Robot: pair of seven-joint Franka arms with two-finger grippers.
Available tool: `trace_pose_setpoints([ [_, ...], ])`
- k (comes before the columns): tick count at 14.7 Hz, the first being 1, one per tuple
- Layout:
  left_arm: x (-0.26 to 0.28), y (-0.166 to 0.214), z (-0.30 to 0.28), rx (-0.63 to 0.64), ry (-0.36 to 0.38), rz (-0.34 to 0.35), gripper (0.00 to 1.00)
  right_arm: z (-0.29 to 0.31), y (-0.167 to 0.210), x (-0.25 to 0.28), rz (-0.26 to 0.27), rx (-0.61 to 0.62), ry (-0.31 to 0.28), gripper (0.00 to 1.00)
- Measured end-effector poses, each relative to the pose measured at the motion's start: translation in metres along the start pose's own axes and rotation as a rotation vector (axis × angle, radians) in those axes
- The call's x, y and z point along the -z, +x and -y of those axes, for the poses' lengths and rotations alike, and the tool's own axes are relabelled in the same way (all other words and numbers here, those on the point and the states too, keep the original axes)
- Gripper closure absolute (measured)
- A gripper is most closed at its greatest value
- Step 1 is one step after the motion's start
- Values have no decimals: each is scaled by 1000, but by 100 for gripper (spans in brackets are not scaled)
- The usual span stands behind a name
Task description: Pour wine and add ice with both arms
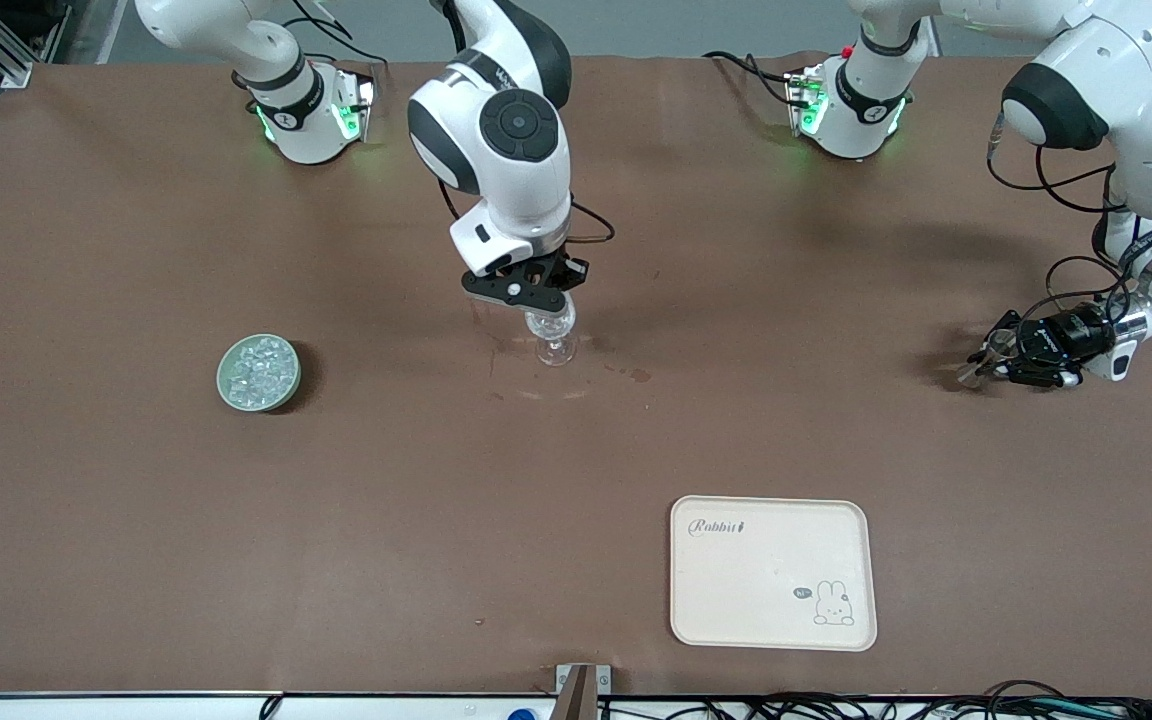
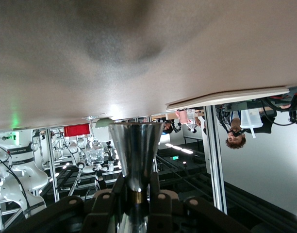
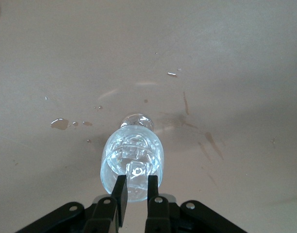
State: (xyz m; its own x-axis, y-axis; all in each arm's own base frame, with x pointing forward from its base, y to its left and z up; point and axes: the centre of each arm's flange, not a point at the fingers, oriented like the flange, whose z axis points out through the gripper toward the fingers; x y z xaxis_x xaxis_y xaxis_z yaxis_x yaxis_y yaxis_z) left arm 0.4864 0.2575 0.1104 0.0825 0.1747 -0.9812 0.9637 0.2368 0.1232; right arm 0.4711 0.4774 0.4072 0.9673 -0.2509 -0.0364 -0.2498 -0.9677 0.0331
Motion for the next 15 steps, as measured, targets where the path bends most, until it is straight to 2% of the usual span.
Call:
trace_pose_setpoints([
  [3,-4,-4,-12,19,-6,7,79,1,1,-5,2,0,-2,76],
  [5,-20,-11,-28,10,-10,42,79,2,1,-7,1,0,0,61],
  [8,-75,-18,-59,19,-15,109,79,2,3,-6,-2,-2,3,35],
  [9,-96,-19,-71,38,-5,106,79,2,4,-5,-3,-4,4,35],
  [11,-137,-28,-99,68,-2,77,79,0,8,-2,-9,-10,9,26],
  [12,-159,-35,-111,73,-3,65,79,-1,13,4,-16,-18,17,26],
  [13,-181,-41,-121,74,-9,56,79,-6,21,13,-24,-31,24,21],
  [15,-227,-48,-133,77,-42,36,79,-27,44,49,-55,-60,51,4],
])
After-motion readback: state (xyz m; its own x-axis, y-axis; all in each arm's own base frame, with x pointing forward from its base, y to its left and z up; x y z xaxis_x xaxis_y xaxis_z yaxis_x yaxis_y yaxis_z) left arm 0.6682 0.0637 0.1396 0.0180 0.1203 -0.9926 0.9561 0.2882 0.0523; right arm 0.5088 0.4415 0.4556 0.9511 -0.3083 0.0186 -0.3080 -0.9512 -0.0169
